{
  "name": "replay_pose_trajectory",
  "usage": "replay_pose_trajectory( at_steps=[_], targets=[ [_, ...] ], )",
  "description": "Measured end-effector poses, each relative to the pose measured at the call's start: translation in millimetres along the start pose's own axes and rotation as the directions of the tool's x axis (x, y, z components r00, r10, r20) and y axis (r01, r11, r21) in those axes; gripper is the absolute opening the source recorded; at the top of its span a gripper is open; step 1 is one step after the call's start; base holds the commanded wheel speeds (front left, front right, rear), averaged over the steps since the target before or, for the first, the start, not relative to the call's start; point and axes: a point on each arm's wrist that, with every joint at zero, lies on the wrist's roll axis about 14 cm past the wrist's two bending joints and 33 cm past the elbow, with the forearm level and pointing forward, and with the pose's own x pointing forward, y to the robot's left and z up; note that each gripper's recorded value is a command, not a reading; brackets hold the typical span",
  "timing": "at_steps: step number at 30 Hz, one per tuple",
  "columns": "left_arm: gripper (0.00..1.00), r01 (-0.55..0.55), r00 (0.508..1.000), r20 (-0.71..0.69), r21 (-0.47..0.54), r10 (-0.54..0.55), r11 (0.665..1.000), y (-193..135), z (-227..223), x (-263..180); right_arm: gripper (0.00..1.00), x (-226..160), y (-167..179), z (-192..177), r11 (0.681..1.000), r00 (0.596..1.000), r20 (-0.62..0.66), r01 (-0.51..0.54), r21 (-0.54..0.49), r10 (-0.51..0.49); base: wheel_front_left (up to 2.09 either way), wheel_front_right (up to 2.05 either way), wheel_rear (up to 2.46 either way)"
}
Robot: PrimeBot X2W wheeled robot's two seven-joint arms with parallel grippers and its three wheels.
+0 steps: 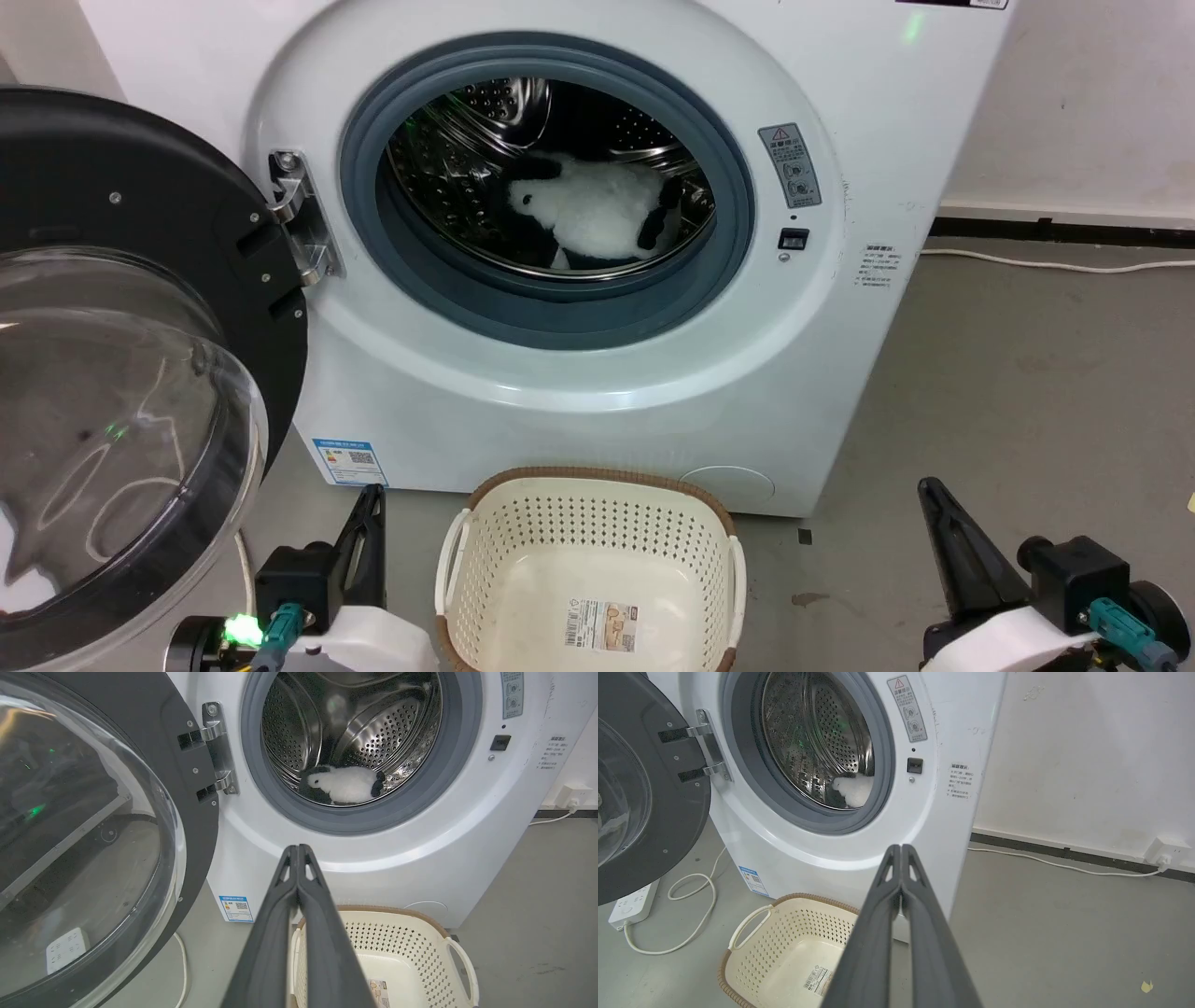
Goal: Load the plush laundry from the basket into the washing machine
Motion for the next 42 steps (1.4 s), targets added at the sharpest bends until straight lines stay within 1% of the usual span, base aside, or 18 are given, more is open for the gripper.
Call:
replay_pose_trajectory(
  at_steps=[29,42],
  targets=[
    [0.00,-0.006,1.000,-0.017,0.041,0.007,0.999,1.9,5.2,5.6,0.00,5.1,-2.8,-2.8,0.999,0.999,-0.046,0.005,-0.034,-0.007,0.00,0.00,0.00],
    [0.00,-0.012,1.000,-0.020,0.053,0.013,0.999,3.7,6.1,6.3,0.00,6.8,-2.9,-1.7,0.999,0.999,-0.049,0.005,-0.038,-0.007,0.00,0.00,0.00]
  ],
)
